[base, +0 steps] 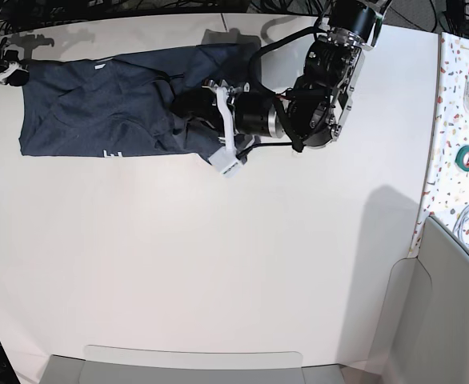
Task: Layout the t-shirt on the table in an organized manner, then fold the t-shirt properly
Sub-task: 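Lift the strip end with the left gripper and fold it toward the middle, then lower the folded end onto the strip with the left gripper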
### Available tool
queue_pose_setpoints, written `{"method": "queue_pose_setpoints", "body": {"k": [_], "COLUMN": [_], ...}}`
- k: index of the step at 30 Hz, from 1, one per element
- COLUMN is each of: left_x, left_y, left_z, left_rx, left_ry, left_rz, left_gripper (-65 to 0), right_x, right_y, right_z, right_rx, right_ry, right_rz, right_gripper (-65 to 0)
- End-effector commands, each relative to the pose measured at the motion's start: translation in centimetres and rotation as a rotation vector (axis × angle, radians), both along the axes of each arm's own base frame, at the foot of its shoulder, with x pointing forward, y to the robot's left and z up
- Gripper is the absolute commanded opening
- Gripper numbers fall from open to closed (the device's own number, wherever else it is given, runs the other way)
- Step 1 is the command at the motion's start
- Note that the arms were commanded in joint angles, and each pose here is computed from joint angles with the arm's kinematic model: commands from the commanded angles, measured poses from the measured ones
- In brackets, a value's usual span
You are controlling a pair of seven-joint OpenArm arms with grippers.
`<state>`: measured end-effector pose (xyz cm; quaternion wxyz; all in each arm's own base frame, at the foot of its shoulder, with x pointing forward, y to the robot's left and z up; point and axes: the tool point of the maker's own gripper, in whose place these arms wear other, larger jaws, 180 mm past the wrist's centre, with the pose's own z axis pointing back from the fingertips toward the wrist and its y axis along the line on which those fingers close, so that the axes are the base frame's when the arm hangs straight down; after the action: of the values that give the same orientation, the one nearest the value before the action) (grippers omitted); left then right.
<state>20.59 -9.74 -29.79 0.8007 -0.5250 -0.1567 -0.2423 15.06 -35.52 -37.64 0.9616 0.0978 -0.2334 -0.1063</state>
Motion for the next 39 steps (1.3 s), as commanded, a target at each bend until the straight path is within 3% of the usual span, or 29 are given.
{"method": "queue_pose_setpoints", "body": {"k": [1,4,6,14,20,29,33,39], "left_x": [0.4,0.8,1.0,1.4,4.7,7.0,7.2,5.5], "left_y": [-0.8,-0.9,-0.8,-0.5,3.2,5.4,5.6,4.0], "left_z": [1.7,2.1,2.1,2.6,4.5,4.8,3.3,0.0], "left_rx": [-0.050,-0.048,-0.049,-0.054,-0.055,0.007,0.100,0.273], "left_ry": [-0.040,-0.057,-0.055,-0.075,-0.162,-0.227,-0.240,-0.307], "left_rz": [-0.012,-0.017,-0.009,0.000,0.137,0.172,0.180,0.076], "left_gripper": [-50.5,-38.3,-35.1,-38.0,-40.8,-32.7,-30.5,-27.9], "right_x": [0.8,0.9,1.0,2.5,4.0,4.1,4.0,4.0], "right_y": [-0.4,-0.2,-0.2,1.0,3.5,3.7,3.7,3.7], "right_z": [0.9,0.8,1.0,1.8,2.6,2.5,2.5,2.5], "right_rx": [-0.013,-0.010,-0.014,-0.020,-0.026,-0.021,-0.021,-0.021], "right_ry": [-0.033,-0.037,-0.041,-0.077,-0.119,-0.123,-0.120,-0.120], "right_rz": [0.002,0.002,0.005,0.054,0.128,0.127,0.127,0.127], "right_gripper": [-64.4,-64.4,-64.4,-64.4,-64.4,-64.4,-64.4,-64.4]}}
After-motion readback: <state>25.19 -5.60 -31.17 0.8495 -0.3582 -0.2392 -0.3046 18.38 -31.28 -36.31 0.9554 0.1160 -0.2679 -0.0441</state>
